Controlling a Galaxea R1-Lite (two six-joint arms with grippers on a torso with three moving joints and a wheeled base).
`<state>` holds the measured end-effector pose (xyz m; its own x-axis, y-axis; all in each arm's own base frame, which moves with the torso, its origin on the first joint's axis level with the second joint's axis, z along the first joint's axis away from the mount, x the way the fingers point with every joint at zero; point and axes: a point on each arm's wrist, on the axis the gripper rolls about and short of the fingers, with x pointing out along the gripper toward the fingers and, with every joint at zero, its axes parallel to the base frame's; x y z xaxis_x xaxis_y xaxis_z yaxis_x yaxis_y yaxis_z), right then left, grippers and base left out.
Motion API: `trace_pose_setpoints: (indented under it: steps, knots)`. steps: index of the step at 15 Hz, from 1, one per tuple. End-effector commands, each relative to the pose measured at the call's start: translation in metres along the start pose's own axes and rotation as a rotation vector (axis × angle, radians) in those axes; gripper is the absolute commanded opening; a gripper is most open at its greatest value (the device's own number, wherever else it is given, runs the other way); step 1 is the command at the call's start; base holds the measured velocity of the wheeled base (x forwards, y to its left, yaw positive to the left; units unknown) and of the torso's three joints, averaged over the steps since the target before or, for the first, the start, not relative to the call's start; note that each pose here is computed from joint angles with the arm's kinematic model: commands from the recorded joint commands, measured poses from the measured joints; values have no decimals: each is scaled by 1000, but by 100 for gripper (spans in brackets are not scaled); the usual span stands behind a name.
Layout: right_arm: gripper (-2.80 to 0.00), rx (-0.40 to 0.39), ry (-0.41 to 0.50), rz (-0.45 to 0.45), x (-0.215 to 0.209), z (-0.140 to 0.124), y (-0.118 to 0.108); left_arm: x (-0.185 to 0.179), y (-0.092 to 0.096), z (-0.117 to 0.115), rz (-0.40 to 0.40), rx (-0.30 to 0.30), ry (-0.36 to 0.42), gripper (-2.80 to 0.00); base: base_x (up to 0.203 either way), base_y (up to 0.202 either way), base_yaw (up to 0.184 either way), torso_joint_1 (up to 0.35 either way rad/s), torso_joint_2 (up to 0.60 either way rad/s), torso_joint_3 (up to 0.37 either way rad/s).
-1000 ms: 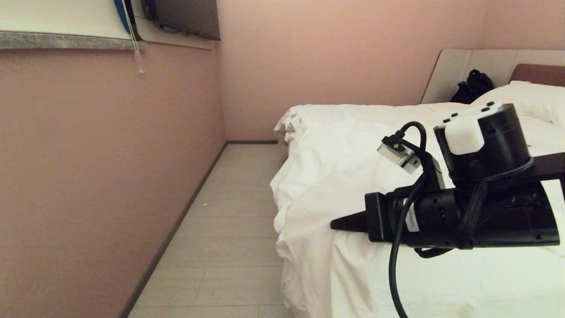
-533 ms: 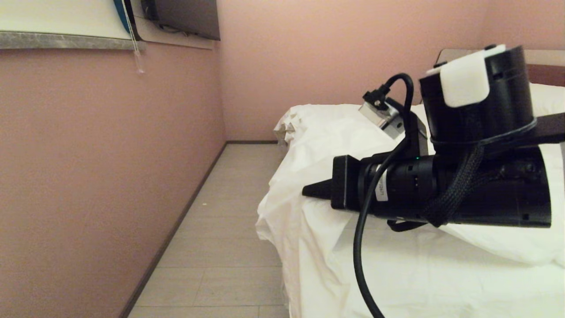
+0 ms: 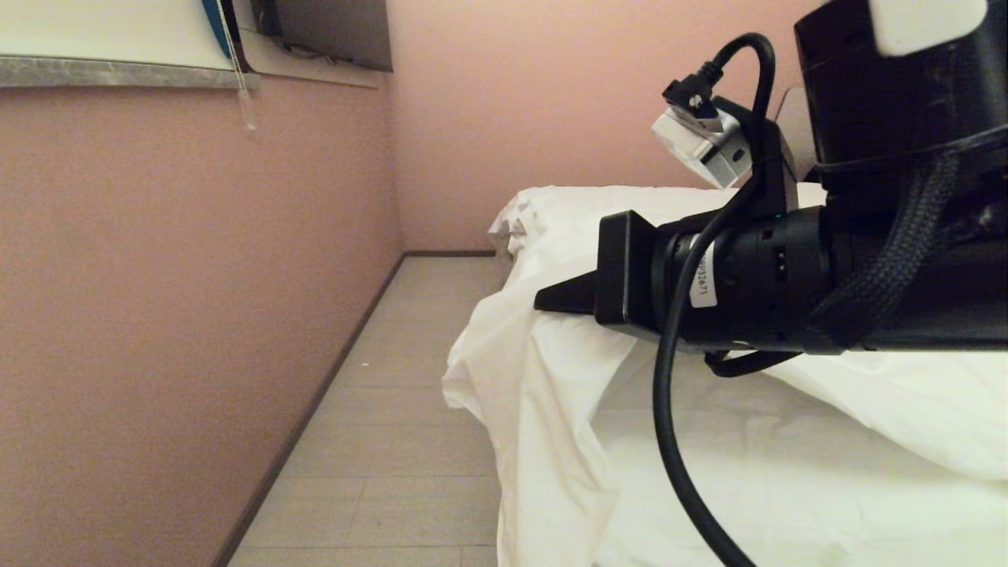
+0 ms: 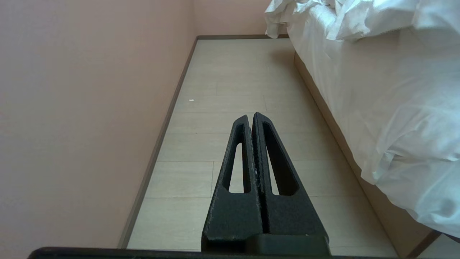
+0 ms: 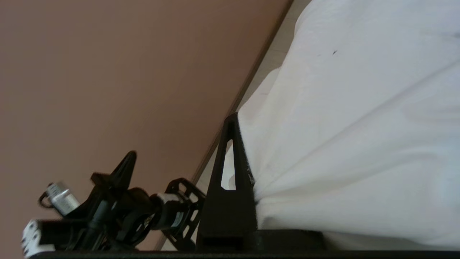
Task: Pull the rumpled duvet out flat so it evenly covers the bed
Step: Flatten the corners of the folded blanket
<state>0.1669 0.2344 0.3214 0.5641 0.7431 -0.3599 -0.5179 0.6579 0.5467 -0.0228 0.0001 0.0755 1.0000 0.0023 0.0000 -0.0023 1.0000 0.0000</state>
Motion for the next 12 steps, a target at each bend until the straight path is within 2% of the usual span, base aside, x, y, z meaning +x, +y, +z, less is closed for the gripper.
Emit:
trace_pose_setpoints:
  steps: [1,7,12]
  knots:
    - [-280,-9,4,5,-3,0,9,0,0,0,1,0,0,-280,0,0,0,0,0,0]
    - [-280,-71,-5,37,-15,0,36,0,0,0,1,0,0,-280,0,0,0,0,0,0]
    - [-280,-132,7,47,-13,-7,50,0,0,0,1,0,0,-280,0,0,0,0,0,0]
